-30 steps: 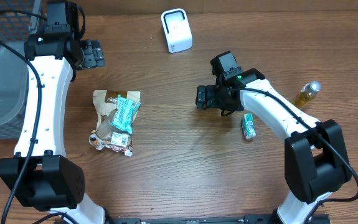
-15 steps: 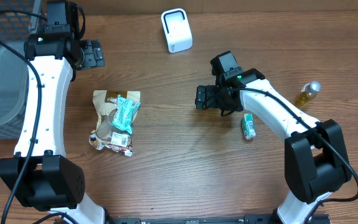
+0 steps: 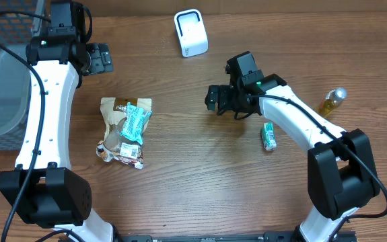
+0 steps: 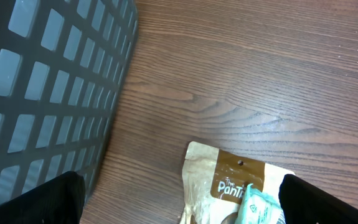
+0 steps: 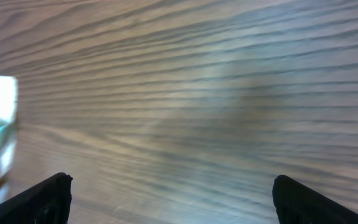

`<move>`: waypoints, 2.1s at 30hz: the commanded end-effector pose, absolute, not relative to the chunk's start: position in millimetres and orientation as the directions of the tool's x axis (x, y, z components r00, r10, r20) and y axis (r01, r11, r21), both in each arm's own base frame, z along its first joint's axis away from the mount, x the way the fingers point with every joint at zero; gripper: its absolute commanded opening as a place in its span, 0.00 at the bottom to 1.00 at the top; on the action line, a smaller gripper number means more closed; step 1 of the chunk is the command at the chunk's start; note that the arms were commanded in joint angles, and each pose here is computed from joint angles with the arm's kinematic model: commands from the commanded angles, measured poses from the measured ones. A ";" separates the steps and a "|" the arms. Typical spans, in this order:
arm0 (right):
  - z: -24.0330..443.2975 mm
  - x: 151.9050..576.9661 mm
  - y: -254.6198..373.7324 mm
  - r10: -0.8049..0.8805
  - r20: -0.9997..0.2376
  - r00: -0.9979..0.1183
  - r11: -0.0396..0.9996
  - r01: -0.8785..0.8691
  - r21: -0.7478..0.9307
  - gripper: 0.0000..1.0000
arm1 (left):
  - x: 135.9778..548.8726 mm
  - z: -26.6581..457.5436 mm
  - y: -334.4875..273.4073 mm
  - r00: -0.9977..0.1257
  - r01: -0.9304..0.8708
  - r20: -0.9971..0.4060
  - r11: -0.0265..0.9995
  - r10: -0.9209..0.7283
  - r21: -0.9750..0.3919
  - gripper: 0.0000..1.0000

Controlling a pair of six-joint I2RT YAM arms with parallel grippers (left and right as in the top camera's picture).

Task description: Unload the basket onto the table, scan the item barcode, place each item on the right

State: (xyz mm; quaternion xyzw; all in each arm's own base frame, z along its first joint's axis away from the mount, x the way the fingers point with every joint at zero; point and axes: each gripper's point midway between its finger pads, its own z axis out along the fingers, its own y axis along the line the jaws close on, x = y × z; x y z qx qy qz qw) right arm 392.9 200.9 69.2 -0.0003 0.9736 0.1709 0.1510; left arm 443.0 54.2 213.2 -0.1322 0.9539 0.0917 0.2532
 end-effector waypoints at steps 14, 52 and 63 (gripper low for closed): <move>279.7 444.9 105.6 0.328 -0.253 -0.910 0.675 0.039 0.736 1.00 | 444.4 226.7 54.0 -0.823 -0.291 -0.536 0.950 -0.189 0.112 1.00; 265.5 461.3 -59.1 0.599 -0.366 -0.713 0.762 0.365 0.535 1.00 | 452.1 231.5 54.3 -0.801 -0.298 -0.567 0.949 -0.192 0.100 1.00; 265.5 461.3 -59.1 0.599 -0.366 -0.713 0.762 0.365 0.535 1.00 | 468.3 237.4 30.8 -0.776 -0.223 -0.600 0.974 -0.195 -0.028 1.00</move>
